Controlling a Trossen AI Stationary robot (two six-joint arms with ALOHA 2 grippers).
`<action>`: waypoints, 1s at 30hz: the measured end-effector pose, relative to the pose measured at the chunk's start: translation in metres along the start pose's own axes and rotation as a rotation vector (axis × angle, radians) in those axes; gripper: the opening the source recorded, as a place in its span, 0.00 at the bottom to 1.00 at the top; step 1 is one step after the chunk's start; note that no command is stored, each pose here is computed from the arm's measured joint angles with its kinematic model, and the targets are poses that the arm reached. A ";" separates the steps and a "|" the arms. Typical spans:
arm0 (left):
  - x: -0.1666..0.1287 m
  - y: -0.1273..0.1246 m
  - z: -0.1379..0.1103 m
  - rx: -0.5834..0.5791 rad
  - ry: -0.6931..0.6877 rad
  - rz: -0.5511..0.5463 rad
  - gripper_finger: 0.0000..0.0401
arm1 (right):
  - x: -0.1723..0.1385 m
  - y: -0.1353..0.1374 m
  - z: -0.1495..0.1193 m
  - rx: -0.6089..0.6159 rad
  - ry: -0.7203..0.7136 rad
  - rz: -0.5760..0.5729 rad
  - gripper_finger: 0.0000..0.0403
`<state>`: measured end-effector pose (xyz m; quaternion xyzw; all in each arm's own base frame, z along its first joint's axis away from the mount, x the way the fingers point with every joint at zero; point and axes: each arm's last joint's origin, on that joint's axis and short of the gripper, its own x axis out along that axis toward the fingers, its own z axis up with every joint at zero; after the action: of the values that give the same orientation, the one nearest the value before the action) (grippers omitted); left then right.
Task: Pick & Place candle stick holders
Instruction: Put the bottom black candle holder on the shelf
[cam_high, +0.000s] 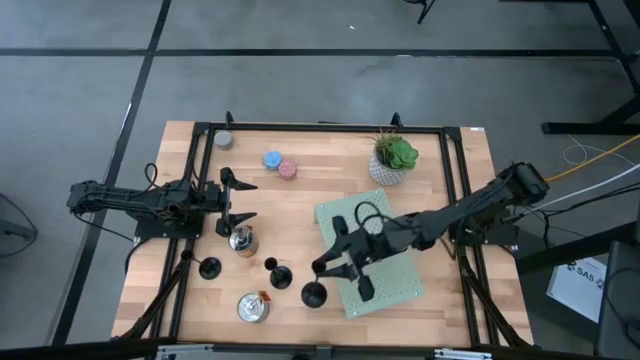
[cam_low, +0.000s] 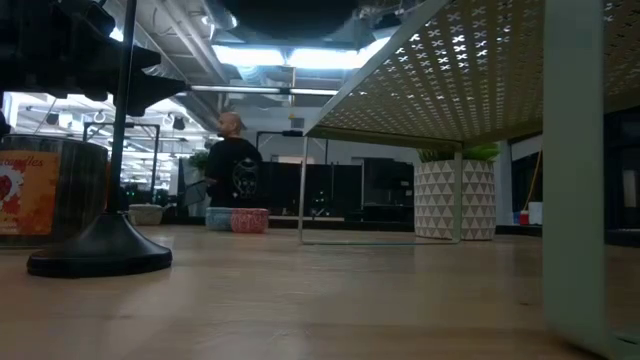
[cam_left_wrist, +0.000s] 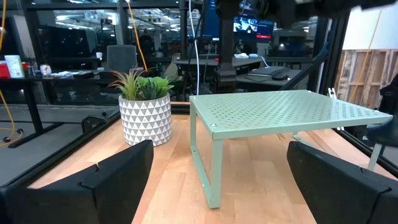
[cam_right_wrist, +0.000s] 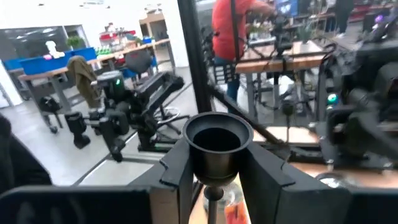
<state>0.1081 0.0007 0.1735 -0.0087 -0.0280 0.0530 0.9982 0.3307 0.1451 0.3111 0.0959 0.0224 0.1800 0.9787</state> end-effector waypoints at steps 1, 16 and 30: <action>0.000 0.000 0.000 0.000 0.000 0.000 0.92 | -0.004 -0.001 0.005 -0.002 0.003 -0.011 0.26; 0.000 0.000 0.000 0.000 0.000 0.000 0.92 | -0.071 -0.025 0.060 -0.024 0.029 -0.190 0.26; 0.000 0.000 0.000 0.000 -0.001 0.000 0.92 | -0.149 -0.030 0.093 -0.130 0.066 -0.331 0.26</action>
<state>0.1082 0.0007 0.1735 -0.0089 -0.0283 0.0529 0.9982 0.2092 0.0482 0.3979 0.0213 0.0585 0.0204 0.9979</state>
